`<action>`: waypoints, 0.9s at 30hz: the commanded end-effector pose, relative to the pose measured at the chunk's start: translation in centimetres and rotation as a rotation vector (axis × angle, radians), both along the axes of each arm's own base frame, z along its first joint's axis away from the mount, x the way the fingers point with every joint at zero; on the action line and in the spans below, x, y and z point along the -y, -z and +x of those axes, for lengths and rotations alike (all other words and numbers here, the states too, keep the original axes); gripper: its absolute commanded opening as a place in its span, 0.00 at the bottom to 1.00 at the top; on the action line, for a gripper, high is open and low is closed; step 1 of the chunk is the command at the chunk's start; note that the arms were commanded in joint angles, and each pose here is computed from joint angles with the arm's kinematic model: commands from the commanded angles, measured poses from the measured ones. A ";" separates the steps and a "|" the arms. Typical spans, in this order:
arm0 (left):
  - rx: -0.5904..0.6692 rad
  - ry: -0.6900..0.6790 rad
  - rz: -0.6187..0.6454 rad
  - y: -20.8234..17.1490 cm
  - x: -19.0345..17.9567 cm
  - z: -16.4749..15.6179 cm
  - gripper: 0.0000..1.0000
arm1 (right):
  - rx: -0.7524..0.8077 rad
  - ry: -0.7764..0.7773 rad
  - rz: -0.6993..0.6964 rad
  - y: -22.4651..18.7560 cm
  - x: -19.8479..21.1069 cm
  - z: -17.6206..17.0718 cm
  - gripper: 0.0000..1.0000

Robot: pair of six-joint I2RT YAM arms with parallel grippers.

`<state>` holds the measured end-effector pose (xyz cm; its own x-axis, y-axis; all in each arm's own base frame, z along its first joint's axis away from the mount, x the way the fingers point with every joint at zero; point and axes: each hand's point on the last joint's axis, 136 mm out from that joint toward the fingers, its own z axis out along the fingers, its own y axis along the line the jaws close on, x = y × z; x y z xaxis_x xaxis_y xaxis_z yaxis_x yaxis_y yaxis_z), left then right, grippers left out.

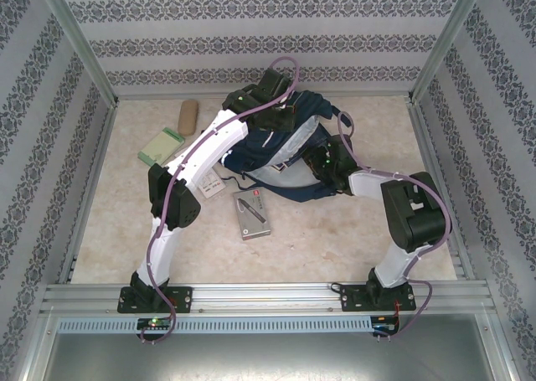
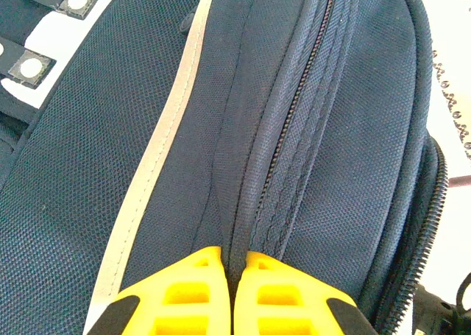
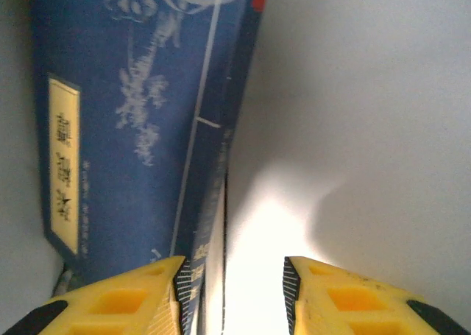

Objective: Pack books, pencil case, and school supplies into a backpack

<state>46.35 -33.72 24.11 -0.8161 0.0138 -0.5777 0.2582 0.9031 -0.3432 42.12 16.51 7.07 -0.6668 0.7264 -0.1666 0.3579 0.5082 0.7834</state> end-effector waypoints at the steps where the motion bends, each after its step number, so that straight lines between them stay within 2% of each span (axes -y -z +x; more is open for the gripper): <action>1: 0.102 -0.020 -0.103 -5.8 -0.6 0.1 0.00 | 0.041 -0.037 0.013 -1.2 -1.3 2.7 0.37; 4: 0.098 -0.011 -0.114 -5.9 -0.3 -0.1 0.00 | 0.074 -0.084 0.003 -2.2 -2.6 4.0 0.29; 7: 0.088 0.003 -0.123 -5.7 0.0 -0.4 0.00 | 0.112 -0.127 -0.019 -3.4 -4.1 5.0 0.16; 11: 0.083 0.017 -0.126 -5.6 0.4 -0.6 0.00 | 0.106 -0.194 -0.043 -4.0 -6.3 6.3 0.14; 16: 0.089 0.010 -0.098 -5.5 -0.1 -0.7 0.00 | 0.092 -0.201 -0.056 -3.9 -6.4 6.1 0.20; 22: 0.099 -0.005 -0.079 -5.2 -0.6 -0.3 0.00 | 0.118 -0.186 -0.104 -4.9 -4.3 3.8 0.33; 27: 0.098 -0.020 -0.072 -4.8 -1.3 0.3 0.00 | 0.155 -0.217 -0.152 -6.5 -3.4 0.9 0.38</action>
<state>46.28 -33.62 24.12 -0.8187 0.0109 -0.5741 0.2623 0.8965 -0.3570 44.21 20.44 11.44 -0.7705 0.5633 -0.2984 0.1779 0.6395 0.7479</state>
